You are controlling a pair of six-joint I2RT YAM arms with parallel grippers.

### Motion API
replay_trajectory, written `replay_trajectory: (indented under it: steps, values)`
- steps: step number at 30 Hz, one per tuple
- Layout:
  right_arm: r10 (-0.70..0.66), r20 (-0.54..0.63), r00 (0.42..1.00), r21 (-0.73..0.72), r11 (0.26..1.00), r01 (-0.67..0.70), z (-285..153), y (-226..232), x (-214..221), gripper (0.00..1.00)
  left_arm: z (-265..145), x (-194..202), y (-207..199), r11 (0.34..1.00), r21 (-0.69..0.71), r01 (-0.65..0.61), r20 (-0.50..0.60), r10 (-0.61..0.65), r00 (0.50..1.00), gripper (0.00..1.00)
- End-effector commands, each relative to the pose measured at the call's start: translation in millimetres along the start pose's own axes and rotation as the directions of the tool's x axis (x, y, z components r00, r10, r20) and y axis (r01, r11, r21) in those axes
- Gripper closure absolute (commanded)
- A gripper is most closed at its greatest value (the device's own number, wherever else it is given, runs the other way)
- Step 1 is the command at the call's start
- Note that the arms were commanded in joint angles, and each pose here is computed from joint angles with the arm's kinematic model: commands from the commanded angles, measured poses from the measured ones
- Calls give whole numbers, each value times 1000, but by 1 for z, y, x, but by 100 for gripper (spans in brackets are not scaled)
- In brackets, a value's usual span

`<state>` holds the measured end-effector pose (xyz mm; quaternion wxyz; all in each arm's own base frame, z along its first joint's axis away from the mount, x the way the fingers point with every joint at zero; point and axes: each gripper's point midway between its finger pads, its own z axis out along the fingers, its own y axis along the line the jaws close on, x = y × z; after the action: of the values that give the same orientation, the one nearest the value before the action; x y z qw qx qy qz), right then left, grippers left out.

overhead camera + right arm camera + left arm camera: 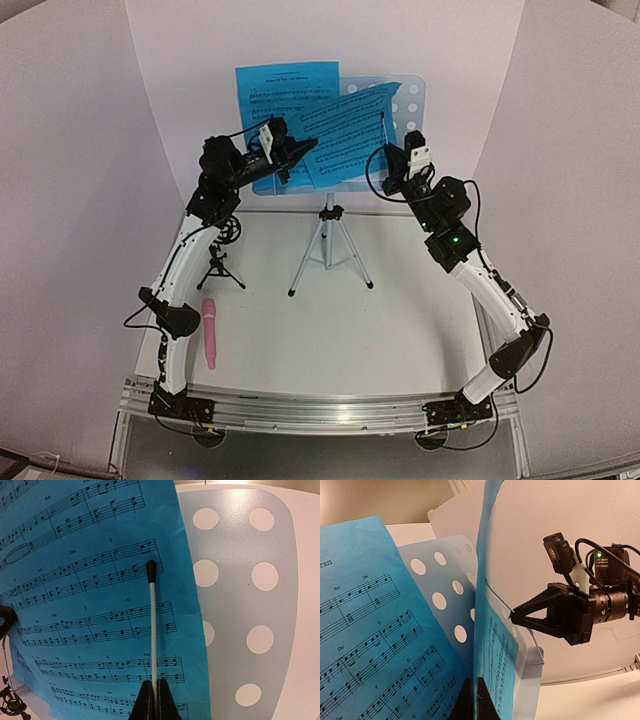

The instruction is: Set up the instrument practice props

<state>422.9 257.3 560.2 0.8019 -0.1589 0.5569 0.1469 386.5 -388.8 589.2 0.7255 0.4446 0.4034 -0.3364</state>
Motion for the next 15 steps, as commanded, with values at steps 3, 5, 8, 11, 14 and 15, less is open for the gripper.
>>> replay_trajectory:
  steps: [3,5,8,11,14,15]
  values:
    - [0,-1,1000,-66,998,0,-7,11,-3,100,2,-14,-5,997,43,-67,76,64,995,100]
    - [-1,-5,1000,-78,997,0,-7,13,-2,100,4,-13,-7,996,49,-69,84,65,994,100]
    - [-3,-7,1000,-97,995,2,-8,16,-1,100,6,-13,-9,995,51,-85,97,79,992,100]
    - [-5,-13,1000,-107,994,4,-7,19,1,100,10,-15,-15,992,60,-115,108,108,988,100]
    - [-6,-19,1000,-120,993,3,-6,21,3,100,12,-15,-20,989,69,-130,111,122,986,100]
    - [-5,-23,1000,-123,992,2,-6,22,4,100,12,-14,-20,989,71,-129,110,121,987,100]
